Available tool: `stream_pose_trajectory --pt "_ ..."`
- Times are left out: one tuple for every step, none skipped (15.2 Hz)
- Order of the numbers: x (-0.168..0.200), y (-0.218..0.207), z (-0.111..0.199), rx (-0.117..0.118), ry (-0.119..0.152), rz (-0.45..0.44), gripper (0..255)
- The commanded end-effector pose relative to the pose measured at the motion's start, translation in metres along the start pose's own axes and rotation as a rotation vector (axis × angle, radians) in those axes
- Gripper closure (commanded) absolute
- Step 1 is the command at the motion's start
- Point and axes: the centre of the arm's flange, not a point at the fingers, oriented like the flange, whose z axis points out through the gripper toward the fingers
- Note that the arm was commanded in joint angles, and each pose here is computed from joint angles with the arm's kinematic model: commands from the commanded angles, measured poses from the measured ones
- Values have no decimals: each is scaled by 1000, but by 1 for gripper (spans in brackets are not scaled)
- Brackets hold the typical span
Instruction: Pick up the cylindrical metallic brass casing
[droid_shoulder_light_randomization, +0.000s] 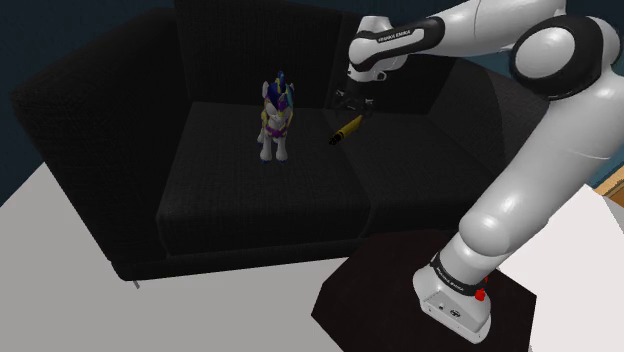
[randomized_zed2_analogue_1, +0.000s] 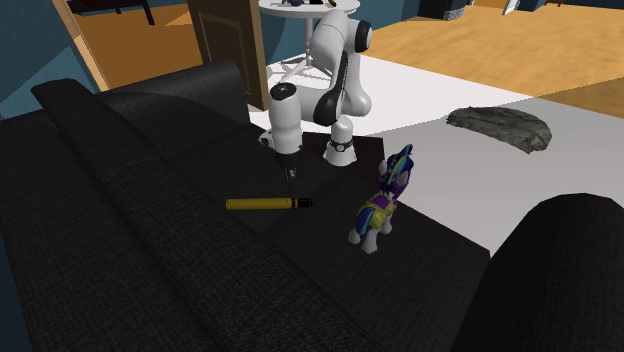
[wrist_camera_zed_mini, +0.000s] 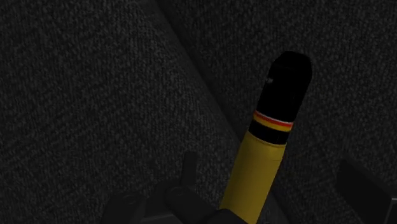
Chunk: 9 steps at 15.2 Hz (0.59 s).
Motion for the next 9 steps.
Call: stream_pose_trajectory --pt "25 -4 13 5 6 83 0" --pt "37 -4 17 7 9 122 0" --pt "49 -4 22 10 12 162 0" --pt "61 -3 26 12 14 202 0" --pt "63 -3 27 12 15 209 0" --pt "63 -3 33 12 15 209 0" --pt "63 -3 38 12 15 209 0" --pt "63 -3 43 12 15 209 0" --pt "63 -3 48 12 15 209 0"
